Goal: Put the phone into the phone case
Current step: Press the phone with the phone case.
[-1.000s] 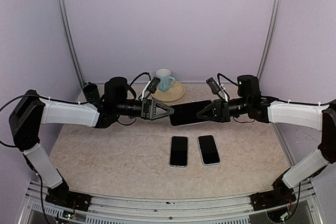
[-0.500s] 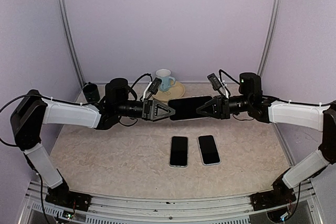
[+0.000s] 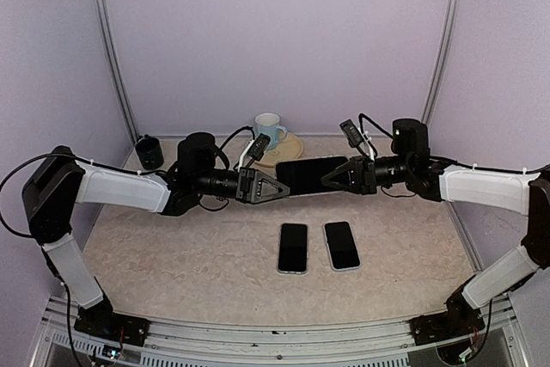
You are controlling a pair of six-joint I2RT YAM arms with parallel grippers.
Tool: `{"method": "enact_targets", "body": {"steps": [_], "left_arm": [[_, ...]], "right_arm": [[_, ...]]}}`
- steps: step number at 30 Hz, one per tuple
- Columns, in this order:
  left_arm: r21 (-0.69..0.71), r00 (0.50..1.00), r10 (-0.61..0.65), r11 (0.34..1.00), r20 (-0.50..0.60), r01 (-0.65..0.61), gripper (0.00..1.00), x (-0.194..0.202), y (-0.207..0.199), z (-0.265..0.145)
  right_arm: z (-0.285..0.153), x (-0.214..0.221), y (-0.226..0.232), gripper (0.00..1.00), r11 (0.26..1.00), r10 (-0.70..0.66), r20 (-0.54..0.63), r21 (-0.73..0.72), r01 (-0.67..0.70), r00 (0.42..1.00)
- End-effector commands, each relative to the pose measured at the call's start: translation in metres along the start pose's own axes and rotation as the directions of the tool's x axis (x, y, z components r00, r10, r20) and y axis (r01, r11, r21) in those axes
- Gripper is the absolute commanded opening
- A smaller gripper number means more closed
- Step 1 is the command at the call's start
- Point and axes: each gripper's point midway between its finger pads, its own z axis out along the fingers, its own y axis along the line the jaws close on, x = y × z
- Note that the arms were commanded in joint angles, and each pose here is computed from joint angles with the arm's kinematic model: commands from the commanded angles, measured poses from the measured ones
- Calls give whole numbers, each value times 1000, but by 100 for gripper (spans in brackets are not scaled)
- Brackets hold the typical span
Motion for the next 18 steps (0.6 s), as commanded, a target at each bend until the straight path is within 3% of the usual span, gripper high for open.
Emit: {"method": "enact_targets", "body": {"steps": [1,4,11,18], "left_arm": [[39,999,36,999,-1,-36,11,-4,-10,7],[40,999,33,999,0,-33,0,-5,-10,8],[33,999,41,999,8,-41,0,-6,-10,7],[-38,996,81,996,27,-80,49,-10,-4,-2]], "right_arm": [[-5,-17,4,2,996,-83,36,22,82,996],[-5,-17,2,2,995,-91,33,37,90,995],[-6,-17,2,2,993,-109,32,52,107,994],[-8,-21,11,2,993,-116,42,27,115,992]]}}
